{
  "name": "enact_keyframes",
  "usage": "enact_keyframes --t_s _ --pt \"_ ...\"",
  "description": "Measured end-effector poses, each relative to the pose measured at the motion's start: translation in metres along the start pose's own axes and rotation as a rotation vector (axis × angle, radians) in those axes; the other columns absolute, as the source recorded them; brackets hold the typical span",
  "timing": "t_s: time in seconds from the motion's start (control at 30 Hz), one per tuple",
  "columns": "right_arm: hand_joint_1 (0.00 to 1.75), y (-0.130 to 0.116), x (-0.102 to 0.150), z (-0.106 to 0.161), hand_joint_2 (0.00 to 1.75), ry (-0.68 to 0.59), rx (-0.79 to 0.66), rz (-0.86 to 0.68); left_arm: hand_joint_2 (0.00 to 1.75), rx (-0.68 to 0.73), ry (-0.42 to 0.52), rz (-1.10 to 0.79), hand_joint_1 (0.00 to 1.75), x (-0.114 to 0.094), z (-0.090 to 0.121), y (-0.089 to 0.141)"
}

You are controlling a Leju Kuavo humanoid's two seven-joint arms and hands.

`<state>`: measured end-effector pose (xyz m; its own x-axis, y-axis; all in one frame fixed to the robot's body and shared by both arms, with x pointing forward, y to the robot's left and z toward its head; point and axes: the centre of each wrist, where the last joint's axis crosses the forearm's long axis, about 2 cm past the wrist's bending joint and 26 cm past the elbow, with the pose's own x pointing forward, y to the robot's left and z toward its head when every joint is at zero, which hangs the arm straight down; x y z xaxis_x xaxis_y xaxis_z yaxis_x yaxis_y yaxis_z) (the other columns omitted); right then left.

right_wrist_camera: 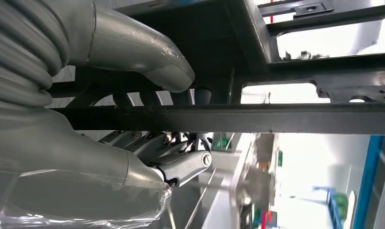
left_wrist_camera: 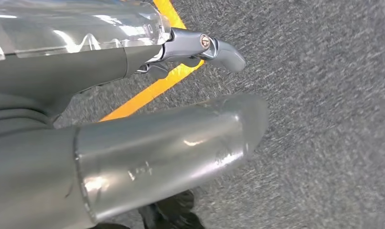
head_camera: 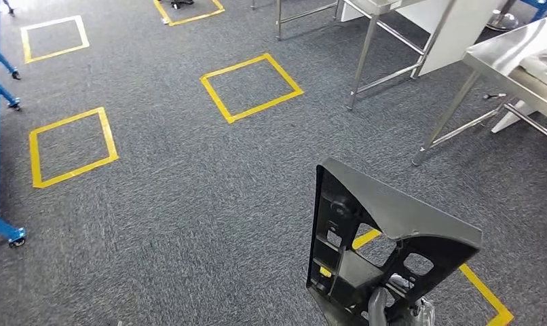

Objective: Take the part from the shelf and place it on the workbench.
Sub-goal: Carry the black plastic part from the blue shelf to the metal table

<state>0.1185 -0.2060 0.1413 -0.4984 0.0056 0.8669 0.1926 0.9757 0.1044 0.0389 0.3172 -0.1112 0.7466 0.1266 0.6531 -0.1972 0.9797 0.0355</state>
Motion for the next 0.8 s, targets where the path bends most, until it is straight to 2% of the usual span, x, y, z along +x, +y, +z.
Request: enact_keyframes --t_s 0.8 --pt "1.75 0.0022 0.0002 -0.0011 1.75 0.01 -0.003 0.003 0.0 -0.005 -0.007 0.002 0.0 0.0014 -0.0009 -0.0026"
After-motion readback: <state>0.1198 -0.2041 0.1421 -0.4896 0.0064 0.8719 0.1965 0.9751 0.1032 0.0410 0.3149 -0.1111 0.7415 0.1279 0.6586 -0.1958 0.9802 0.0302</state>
